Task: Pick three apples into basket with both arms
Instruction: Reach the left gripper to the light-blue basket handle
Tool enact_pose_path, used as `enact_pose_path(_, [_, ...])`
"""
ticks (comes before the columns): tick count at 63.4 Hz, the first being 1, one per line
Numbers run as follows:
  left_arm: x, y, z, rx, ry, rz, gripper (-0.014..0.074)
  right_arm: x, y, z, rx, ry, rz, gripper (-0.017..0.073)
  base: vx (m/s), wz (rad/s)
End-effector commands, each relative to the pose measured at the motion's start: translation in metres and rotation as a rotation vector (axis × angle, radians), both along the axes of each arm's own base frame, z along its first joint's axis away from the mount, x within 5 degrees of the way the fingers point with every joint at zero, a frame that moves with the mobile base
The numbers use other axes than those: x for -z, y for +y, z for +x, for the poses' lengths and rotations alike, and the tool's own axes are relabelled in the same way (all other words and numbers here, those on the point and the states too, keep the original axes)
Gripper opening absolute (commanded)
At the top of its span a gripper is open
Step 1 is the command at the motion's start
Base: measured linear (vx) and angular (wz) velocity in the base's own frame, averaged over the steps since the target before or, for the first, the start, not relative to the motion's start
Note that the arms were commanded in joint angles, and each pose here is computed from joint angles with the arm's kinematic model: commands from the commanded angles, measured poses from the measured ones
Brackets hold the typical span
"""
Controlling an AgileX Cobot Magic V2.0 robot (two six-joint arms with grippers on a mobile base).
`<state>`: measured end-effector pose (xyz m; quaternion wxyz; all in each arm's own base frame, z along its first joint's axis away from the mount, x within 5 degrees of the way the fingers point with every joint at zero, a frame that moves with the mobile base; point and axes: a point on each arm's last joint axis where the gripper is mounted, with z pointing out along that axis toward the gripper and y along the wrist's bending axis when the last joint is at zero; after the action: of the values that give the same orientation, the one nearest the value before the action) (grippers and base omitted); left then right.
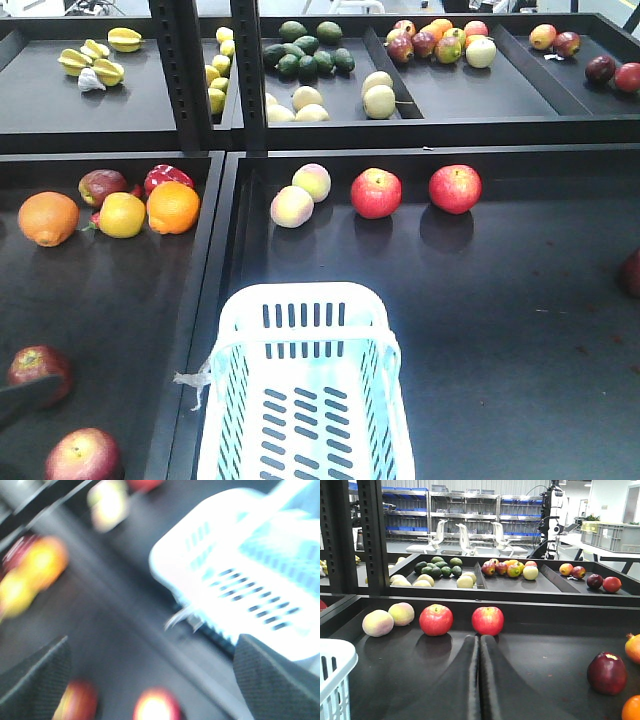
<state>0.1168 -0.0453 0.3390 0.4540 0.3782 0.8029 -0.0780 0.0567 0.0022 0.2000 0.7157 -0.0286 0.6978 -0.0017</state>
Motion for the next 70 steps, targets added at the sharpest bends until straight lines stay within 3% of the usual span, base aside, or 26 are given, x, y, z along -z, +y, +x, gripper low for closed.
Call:
enact_pose_path(1, [-0.015,-0.012,0.013,0.127,-0.135,-0.039,0.0627,-0.002,0.0,0.0,0.005,-0.059,-0.009,-0.0009,0.0,0.0])
enact_pose_path(7, [-0.009,-0.019,0.027,0.208,-0.162,0.019,0.0625,-0.002,0.0,0.0,0.005,-0.059,-0.009,-0.0009,0.0,0.0])
enact_pose_path(14, [0.0,-0.028,0.041,0.24,-0.131,0.027,0.0622,-0.002,0.0,0.0,0.005,-0.059,-0.009,-0.0009,0.0,0.0])
enact_pose_path(23, [0.014,-0.046,0.054,0.339,-0.106,0.062,0.0614,-0.002,0.0,0.0,0.005,-0.059,-0.009,-0.0009,0.0,0.0])
enact_pose_path(36, [0.029,-0.07,0.073,0.358,-0.098,0.08,0.0605,-0.002,0.0,0.0,0.005,-0.059,-0.009,-0.0009,0.0,0.0])
enact_pose_path(57, [0.034,-0.111,0.106,0.459,-0.059,0.108,0.0588,-0.002,0.0,0.0,0.005,-0.059,-0.009,-0.0009,0.0,0.0])
enact_pose_path(70, [0.051,-0.136,0.125,0.52,-0.012,0.156,0.0587,-0.002,0.0,0.0,0.005,-0.059,-0.009,-0.0009,0.0,0.0])
